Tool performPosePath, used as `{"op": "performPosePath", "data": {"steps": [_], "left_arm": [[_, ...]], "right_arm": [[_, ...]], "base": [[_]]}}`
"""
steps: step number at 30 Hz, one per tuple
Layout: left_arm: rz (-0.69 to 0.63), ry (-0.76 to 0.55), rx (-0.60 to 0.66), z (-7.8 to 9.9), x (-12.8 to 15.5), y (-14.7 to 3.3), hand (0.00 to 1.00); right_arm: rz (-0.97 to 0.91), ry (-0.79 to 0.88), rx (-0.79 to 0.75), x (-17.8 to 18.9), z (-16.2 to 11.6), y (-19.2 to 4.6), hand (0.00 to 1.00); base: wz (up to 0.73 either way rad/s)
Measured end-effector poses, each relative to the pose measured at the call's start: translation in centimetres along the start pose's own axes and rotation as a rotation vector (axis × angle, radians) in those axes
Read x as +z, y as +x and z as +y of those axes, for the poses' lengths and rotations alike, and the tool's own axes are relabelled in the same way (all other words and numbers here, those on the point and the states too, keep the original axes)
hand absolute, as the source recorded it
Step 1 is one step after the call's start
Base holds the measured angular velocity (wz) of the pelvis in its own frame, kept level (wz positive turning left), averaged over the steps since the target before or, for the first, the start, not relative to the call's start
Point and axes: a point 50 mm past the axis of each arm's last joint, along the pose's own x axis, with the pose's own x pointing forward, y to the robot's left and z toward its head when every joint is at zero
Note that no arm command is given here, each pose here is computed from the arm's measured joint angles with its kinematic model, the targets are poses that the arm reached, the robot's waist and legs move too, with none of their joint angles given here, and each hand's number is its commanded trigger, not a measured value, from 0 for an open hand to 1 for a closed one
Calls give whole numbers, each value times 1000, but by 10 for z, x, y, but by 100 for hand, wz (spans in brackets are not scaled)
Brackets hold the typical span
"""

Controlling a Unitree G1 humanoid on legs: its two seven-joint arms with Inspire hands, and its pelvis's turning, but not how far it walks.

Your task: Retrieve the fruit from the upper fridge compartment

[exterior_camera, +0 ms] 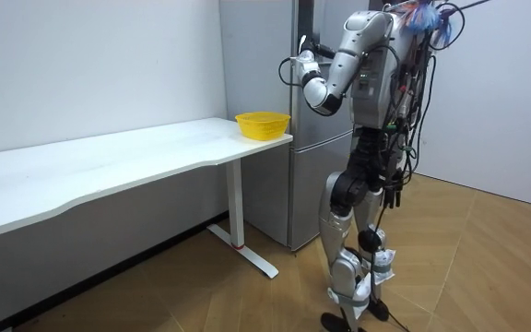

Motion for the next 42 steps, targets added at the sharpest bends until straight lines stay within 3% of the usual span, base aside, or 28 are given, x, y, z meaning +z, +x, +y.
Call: {"op": "performPosePath", "data": {"steps": [1, 2, 19, 42], "left_arm": [[2, 4, 1, 1, 0, 0, 60], [1, 7, 4, 1, 1, -1, 0], [19, 4, -86, -3, -1, -1, 0], [0, 2, -63, -5, 3, 1, 0]], "right_arm": [[-1, 2, 0, 0, 0, 0, 0], [-3, 2, 0, 1, -1, 0, 0], [-6, 5, 3, 3, -3, 0, 0], [-10, 0, -9, 5, -4, -1, 0]], "base": [[0], [0], [0], [0]]}}
